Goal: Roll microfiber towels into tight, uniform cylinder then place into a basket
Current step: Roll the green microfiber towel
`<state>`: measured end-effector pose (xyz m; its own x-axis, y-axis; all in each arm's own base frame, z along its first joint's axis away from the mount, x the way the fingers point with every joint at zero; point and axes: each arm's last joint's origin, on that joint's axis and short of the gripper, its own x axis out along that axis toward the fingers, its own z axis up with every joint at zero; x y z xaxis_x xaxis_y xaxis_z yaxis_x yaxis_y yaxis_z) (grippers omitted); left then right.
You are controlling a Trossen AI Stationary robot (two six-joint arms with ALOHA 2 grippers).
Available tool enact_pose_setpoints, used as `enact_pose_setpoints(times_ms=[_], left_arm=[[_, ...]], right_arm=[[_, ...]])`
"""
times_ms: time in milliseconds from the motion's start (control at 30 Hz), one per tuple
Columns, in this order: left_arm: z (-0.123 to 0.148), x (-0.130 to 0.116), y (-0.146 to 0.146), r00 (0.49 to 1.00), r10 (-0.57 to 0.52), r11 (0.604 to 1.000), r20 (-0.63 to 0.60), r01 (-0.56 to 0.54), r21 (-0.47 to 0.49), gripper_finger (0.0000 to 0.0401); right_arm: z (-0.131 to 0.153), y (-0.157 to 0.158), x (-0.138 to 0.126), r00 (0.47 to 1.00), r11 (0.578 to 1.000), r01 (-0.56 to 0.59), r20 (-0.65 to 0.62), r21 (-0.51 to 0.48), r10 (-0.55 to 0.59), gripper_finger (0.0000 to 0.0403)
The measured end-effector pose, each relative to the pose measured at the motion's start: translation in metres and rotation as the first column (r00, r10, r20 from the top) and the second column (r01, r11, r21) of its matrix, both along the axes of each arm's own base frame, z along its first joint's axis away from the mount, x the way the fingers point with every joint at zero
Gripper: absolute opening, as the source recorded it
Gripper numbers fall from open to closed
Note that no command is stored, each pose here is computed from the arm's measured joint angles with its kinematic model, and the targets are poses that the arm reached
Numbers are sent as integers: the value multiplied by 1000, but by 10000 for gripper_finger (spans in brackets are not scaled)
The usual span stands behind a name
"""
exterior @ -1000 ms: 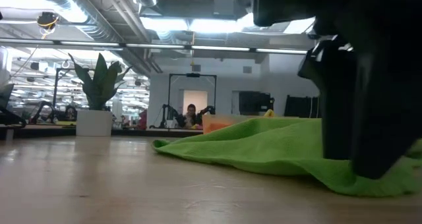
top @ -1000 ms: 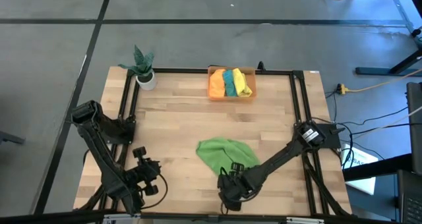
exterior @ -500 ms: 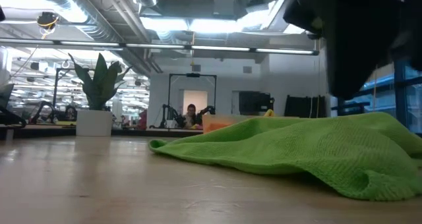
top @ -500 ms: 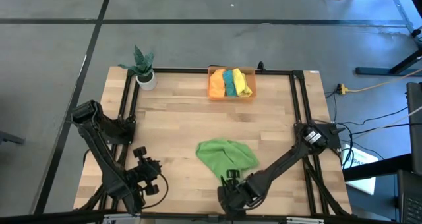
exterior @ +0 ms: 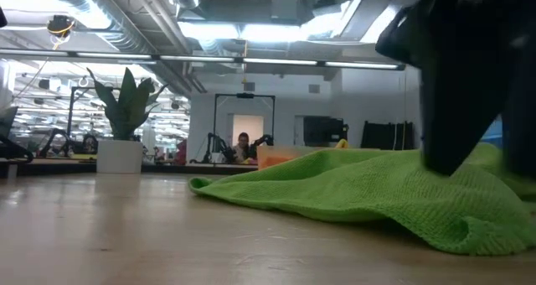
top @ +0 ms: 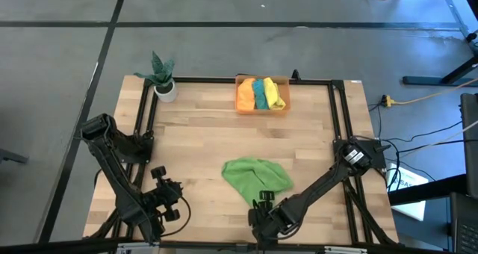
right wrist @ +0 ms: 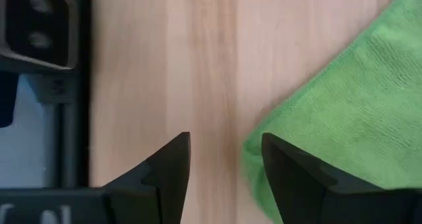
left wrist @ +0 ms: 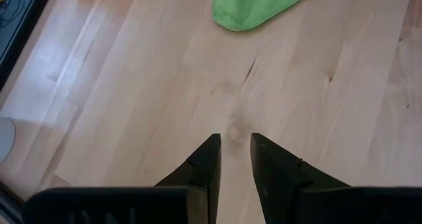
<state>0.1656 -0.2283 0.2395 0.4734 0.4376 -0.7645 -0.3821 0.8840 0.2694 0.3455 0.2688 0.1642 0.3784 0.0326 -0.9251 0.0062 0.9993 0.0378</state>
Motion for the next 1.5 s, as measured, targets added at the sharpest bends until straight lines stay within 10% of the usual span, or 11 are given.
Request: enact_pose_setpoints(times_ms=[1067,1500], left_arm=[[0,0,0,1000,-1,1000,0,1,0,75],[0,0,0,1000,-1,1000,0,1,0,75]], right_arm=[[-29,-10,-14,986,991,110,-120,-79,-119,186],[-31,-7,-14,991,990,93,-81,-108,-102,46]])
